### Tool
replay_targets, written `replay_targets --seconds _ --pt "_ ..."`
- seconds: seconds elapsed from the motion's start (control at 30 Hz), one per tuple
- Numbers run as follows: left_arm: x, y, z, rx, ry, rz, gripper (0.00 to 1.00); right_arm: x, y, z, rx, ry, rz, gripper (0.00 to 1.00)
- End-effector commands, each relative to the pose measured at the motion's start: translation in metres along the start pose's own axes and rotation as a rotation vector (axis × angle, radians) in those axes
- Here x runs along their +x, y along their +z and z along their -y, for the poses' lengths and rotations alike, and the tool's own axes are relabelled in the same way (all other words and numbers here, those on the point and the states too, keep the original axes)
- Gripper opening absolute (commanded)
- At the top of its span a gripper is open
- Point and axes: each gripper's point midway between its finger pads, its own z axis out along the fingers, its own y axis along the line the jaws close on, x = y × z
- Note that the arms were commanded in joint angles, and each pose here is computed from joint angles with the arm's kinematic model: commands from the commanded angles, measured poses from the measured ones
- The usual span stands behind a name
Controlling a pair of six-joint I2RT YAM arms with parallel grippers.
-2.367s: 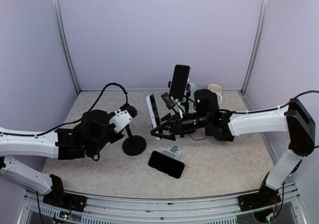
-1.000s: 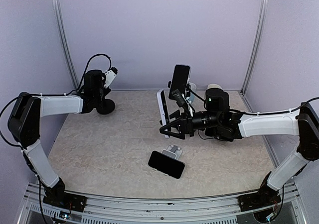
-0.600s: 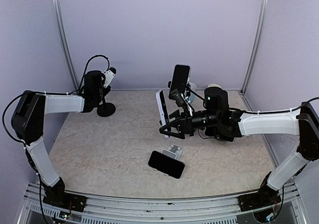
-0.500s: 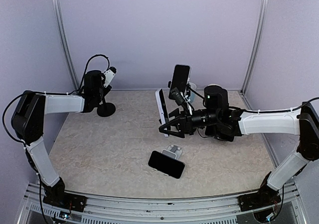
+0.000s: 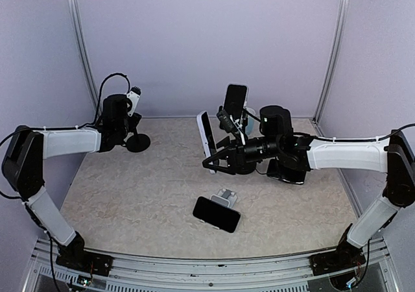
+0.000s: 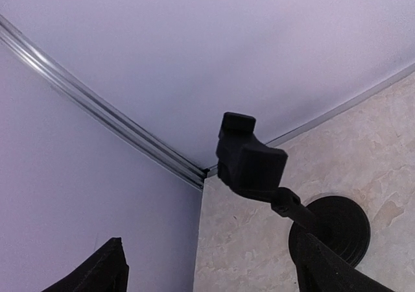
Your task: Remove the phone from the phone stand
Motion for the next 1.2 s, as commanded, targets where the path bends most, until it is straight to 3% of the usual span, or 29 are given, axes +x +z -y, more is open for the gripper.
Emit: replay_targets --seconds 0.0,0.1,0.23,0.5,0.63,0.9,1.17 --pt "0.004 -0.029 -0.026 -0.087 -0.15 -0.051 0.89 -0.021 0.008 -0.004 0.001 -0.072 0.026 0.04" --pt "-0.001 -0.051 -0.037 -0.1 -0.238 -0.066 0.95 -0.023 0.012 0.001 0.039 -0.071 0.016 0.04" --pt "-0.022 -0.087 -0.042 0.031 -0.435 -0.008 0.98 -0.026 0.017 0.009 0.081 -0.06 0.017 0.05" --pt "-0.041 -0.131 -0.024 0.144 -0.566 0.033 0.99 -0.03 0.029 0.019 0.122 -0.044 0.025 0.05" --pt "-0.067 -0.167 -0.001 0.335 -0.61 0.146 0.97 -0.036 0.03 0.03 0.181 -0.03 0.043 0.05" --pt "-0.099 -0.228 0.045 0.715 -0.729 0.227 0.86 -0.036 0.039 0.055 0.318 -0.013 0.05 0.06" --pt "-0.123 -0.287 0.088 1.08 -0.773 0.295 0.77 -0.034 0.051 0.061 0.346 -0.018 0.029 0.06"
